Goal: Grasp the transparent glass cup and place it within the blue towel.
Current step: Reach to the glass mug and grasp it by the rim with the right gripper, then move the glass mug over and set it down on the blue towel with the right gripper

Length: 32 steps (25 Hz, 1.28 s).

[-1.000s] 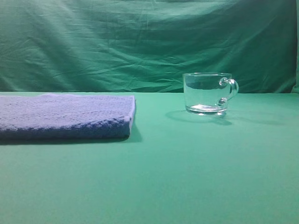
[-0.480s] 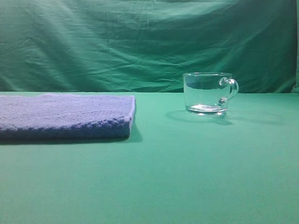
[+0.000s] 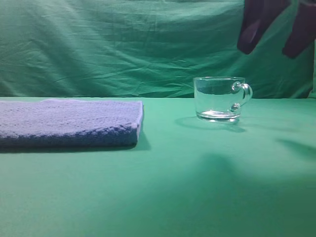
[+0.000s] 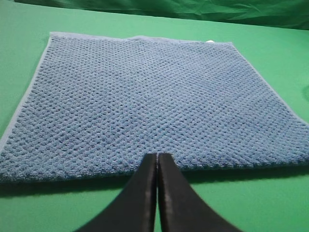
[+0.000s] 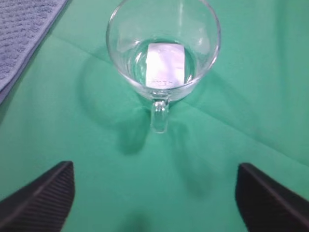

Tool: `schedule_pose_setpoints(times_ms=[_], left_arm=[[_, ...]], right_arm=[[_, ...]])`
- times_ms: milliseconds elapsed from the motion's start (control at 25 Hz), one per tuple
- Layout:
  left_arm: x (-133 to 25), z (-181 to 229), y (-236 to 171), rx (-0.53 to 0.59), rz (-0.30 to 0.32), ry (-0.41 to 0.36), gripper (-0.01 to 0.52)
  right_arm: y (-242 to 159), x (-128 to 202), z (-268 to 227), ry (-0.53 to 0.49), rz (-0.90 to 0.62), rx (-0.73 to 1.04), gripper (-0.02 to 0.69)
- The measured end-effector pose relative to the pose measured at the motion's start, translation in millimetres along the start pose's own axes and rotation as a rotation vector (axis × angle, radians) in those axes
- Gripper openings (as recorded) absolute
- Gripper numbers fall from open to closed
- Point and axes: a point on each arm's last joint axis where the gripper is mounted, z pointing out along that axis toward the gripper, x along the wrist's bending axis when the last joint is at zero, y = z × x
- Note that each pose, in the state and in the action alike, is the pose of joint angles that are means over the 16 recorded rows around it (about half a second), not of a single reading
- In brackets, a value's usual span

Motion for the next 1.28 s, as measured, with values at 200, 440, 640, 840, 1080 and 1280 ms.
schedule_pose_setpoints(times_ms=[200, 440, 640, 840, 1080, 1280], left_arm=[[0.0, 0.0, 0.0, 0.000, 0.000, 0.000, 0.000], [0.0, 0.0, 0.0, 0.000, 0.000, 0.000, 0.000], [0.0, 0.0, 0.0, 0.000, 0.000, 0.000, 0.000], [0.0, 0.0, 0.0, 0.000, 0.000, 0.000, 0.000], [0.0, 0.0, 0.0, 0.000, 0.000, 0.000, 0.000], [0.0, 0.0, 0.0, 0.000, 0.000, 0.000, 0.000]], right_arm=[[2.2, -3.6, 21.7, -0.012, -0.006, 0.003, 0.329], [11.7, -3.0, 27.3, -0.013, -0.027, -0.012, 0.154], [37.1, 10.6, 14.7, 0.002, -0.086, -0.065, 0.103], [74.1, 43.5, -4.4, 0.037, -0.193, -0.157, 0.103], [117.8, 106.3, -12.7, 0.106, -0.351, -0.271, 0.103], [138.9, 162.7, 8.6, 0.168, -0.460, -0.323, 0.103]])
